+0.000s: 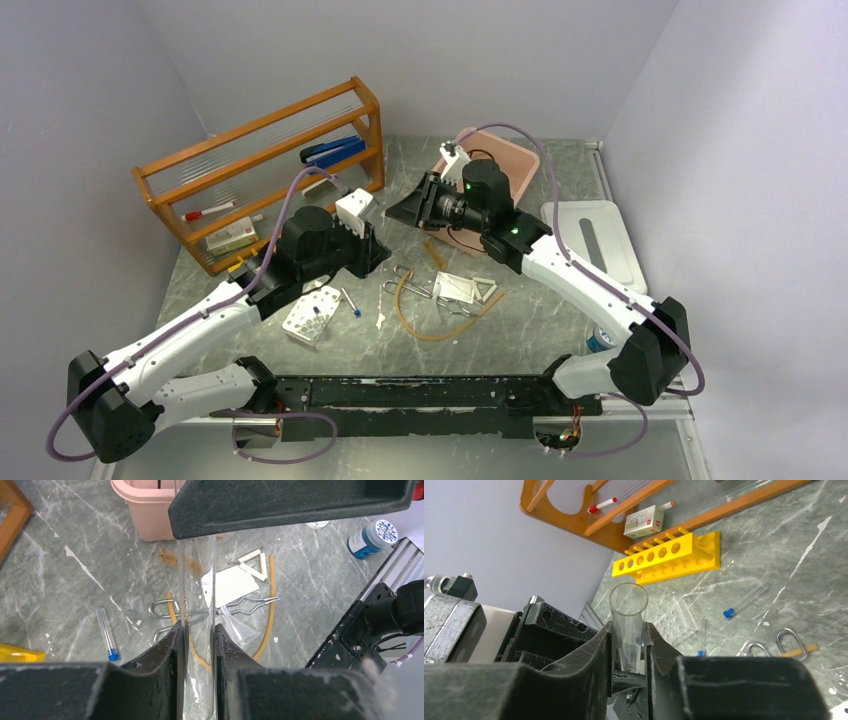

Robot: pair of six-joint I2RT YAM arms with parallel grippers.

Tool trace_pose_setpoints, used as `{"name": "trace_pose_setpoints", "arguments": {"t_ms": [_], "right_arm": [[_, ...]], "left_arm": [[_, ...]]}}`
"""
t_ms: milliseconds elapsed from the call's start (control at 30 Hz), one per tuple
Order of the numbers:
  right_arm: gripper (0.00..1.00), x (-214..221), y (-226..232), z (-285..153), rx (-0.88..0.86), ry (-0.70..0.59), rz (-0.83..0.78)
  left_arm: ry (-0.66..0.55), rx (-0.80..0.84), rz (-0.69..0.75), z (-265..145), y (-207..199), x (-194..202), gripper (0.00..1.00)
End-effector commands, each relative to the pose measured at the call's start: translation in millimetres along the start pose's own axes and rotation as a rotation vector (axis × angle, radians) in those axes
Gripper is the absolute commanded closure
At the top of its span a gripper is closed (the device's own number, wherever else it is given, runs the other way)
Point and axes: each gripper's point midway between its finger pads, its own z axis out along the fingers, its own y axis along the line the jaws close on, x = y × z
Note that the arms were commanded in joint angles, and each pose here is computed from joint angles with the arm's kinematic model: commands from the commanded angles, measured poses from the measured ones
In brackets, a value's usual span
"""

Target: Organize the chemistry lab equipment

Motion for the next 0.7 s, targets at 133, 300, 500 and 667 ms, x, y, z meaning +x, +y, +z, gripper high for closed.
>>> {"name": "trace_pose_setpoints", "arguments": {"t_ms": [133,300,500,667], "right_arm": [[0.87,-16.8,-11.2,7.9,0.043,-0.038,-0.064],[0.89,-44.3,-15.9,18.8,0.108,-0.147,-0.197],[0.89,-60.6,-11.1,56.8,0.192,-0.265,-0.406],[0.89,-54.8,23.0,91.5,0.145,-0.347,-0.574]], "left_arm": [[-0.053,-0.069,0.027,-12.0,6.4,-27.4,0.40],[-0.228,-0.295,0.006,-47.7,39.3,-70.3,0.27],[-0.463,-0.584,-0.046,-126.2,74.1,-132.3,0.28],[-0.589,-0.671,-0.041,-181.0,77.6,-170.1,0.24]]}}
